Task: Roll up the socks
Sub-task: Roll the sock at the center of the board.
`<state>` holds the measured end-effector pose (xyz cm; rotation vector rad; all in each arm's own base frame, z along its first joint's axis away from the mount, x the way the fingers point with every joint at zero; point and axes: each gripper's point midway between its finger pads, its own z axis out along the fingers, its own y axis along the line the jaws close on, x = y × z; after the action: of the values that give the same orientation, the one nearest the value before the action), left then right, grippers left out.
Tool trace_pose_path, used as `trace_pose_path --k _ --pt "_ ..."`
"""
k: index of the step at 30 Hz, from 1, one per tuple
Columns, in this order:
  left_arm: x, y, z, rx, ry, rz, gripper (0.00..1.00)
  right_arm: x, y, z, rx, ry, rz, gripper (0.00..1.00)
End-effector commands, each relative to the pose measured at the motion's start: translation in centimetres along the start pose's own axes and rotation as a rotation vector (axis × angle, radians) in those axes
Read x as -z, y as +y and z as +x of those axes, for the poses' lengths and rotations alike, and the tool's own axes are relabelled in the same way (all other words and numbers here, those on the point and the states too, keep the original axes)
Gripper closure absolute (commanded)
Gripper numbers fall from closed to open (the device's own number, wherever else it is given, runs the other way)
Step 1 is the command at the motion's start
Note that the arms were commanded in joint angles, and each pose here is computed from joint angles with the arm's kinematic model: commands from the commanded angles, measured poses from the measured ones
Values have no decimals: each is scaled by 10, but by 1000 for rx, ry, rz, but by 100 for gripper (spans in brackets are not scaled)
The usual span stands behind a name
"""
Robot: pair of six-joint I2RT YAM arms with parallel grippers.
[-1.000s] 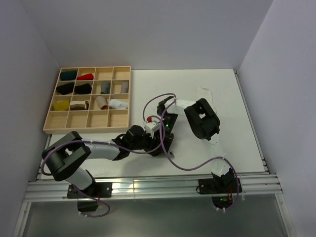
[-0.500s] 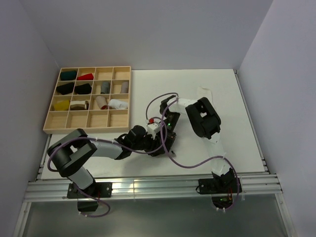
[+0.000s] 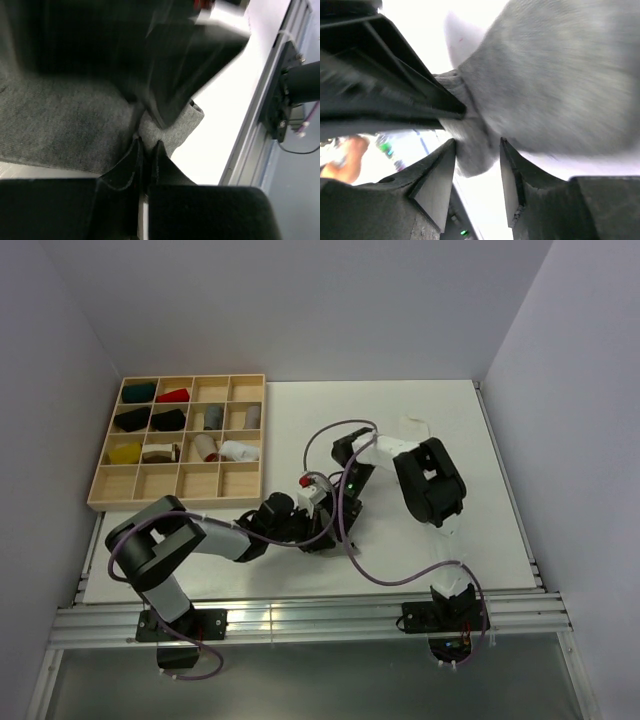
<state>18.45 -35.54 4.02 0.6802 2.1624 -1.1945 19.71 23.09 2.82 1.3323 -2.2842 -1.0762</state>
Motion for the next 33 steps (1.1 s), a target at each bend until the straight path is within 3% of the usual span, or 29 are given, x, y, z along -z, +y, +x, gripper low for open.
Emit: trace_pose_path --k 1,5,8,16,23,28,33 --pt "4 8 22 99 55 15 100 37 -15 -31 108 -191 115 51" --pt "10 12 22 171 63 59 100 74 -19 -33 91 -345 137 51" --pt "14 15 17 233 67 83 100 103 -14 -33 145 -445 251 50" --pt "17 10 8 467 167 197 100 124 5 -17 416 -534 579 47" --pt "15 16 15 667 241 233 100 79 33 -1 629 -460 705 42" --pt "13 19 24 717 279 230 100 37 47 -3 778 -387 720 36" --pt "12 21 31 744 302 225 100 24 51 -8 848 -360 752 32"
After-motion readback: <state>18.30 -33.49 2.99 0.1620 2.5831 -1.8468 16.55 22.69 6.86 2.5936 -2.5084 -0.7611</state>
